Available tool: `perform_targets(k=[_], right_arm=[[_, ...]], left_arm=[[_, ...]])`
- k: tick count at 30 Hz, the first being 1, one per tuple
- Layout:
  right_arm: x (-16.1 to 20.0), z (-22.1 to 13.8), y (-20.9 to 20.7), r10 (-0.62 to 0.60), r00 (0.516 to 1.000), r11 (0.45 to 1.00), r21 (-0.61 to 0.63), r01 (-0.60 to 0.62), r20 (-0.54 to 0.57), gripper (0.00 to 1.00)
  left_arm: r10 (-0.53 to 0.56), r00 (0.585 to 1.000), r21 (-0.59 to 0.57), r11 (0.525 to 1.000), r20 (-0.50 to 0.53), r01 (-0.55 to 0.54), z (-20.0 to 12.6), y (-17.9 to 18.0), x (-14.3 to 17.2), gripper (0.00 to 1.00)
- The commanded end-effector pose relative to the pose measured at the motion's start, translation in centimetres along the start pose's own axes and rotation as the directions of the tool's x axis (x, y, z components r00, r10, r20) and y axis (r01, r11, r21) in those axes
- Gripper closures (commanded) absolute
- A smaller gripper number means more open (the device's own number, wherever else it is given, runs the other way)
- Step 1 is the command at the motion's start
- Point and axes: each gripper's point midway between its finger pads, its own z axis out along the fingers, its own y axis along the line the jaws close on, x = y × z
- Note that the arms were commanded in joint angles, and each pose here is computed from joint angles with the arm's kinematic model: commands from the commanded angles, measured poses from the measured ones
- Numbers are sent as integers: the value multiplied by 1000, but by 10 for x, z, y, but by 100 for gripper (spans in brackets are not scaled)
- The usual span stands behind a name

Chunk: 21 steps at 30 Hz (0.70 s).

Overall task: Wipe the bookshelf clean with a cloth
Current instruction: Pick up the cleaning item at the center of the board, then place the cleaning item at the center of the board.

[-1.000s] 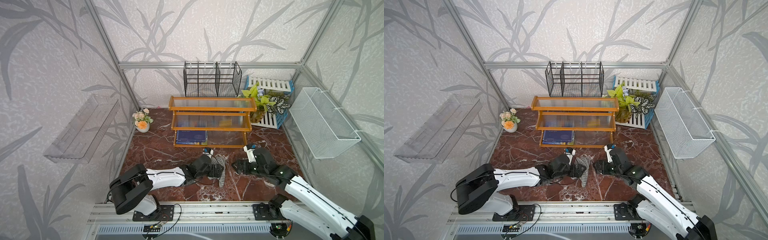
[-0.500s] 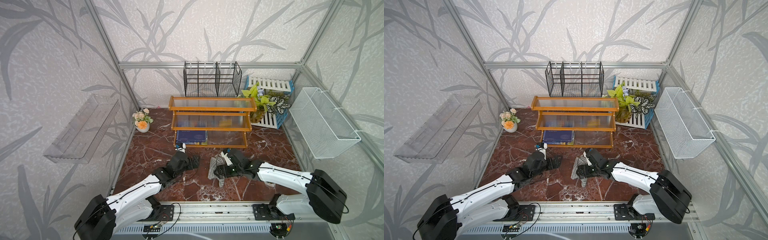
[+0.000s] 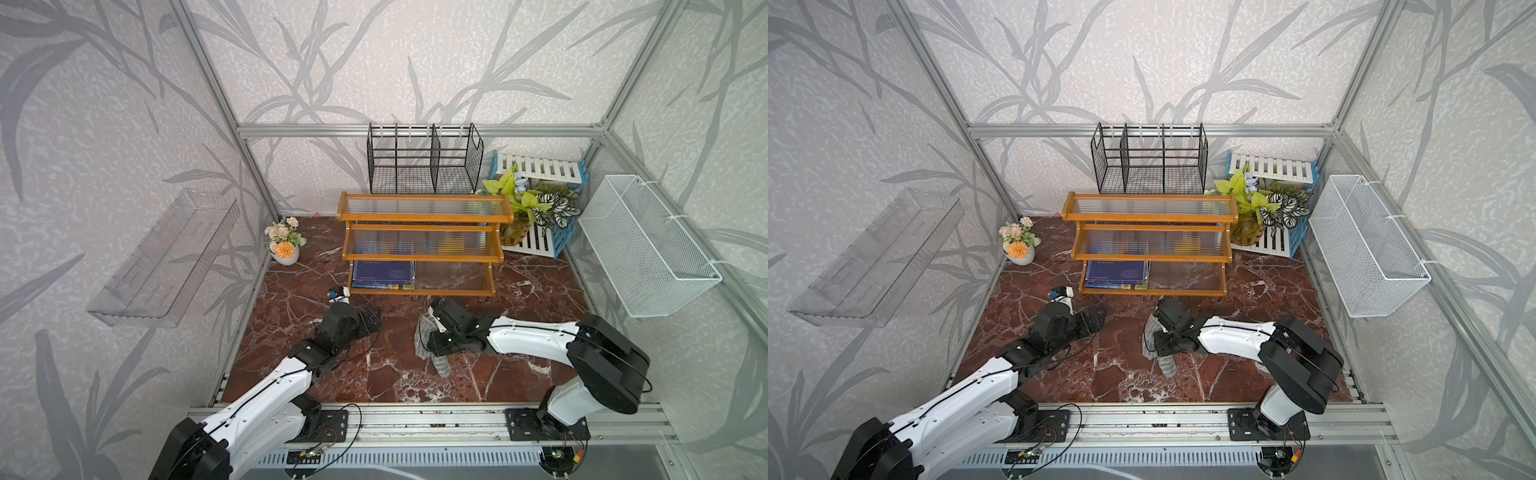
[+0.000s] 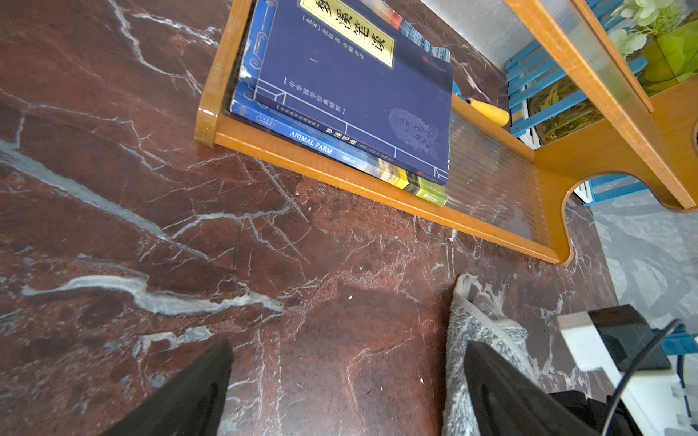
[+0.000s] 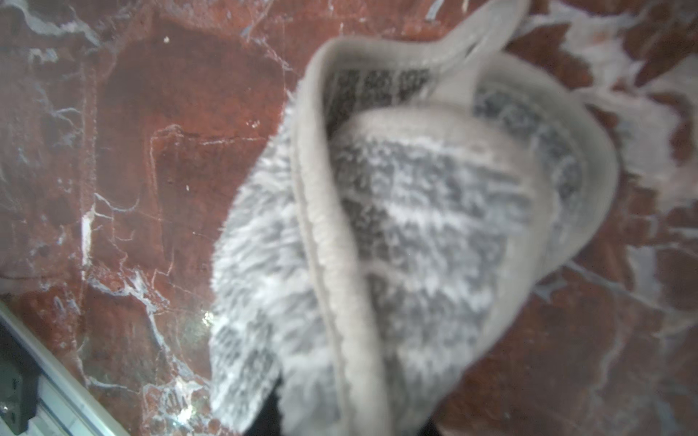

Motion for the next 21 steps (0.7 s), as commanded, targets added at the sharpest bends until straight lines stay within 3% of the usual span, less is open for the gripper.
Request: perform_targets(k=[1,4,11,16,18,20,21], right_arm=[[-12,-1,21,-32,999,997,-69,34,24,90],[-17,-6,42,-57,997,985,-161,64,45,100],[-19,-3,128,-139,989,904,-403,146,47,100],[-21,22,166,-158,987,885,-442,149,16,99],[-20,31,171,-165,986,885,-442,146,-4,89],[-17,30,170,-170,985,886,-440,149,-9,63],[-17,27,167,-174,985,887,-433,158,1,56]], left_arm=[[11,1000,12,1000,-6,-11,-1,1,1,0],[5,1000,4,1000,3,-5,-3,4,-2,0],[-13,999,-11,1000,29,13,-8,11,-10,0],[-20,999,-27,999,37,21,-10,18,-14,0],[-26,999,-31,999,45,27,-12,20,-17,0],[-35,998,-45,998,58,37,-14,26,-21,0],[-38,997,-53,998,63,42,-15,29,-22,0]])
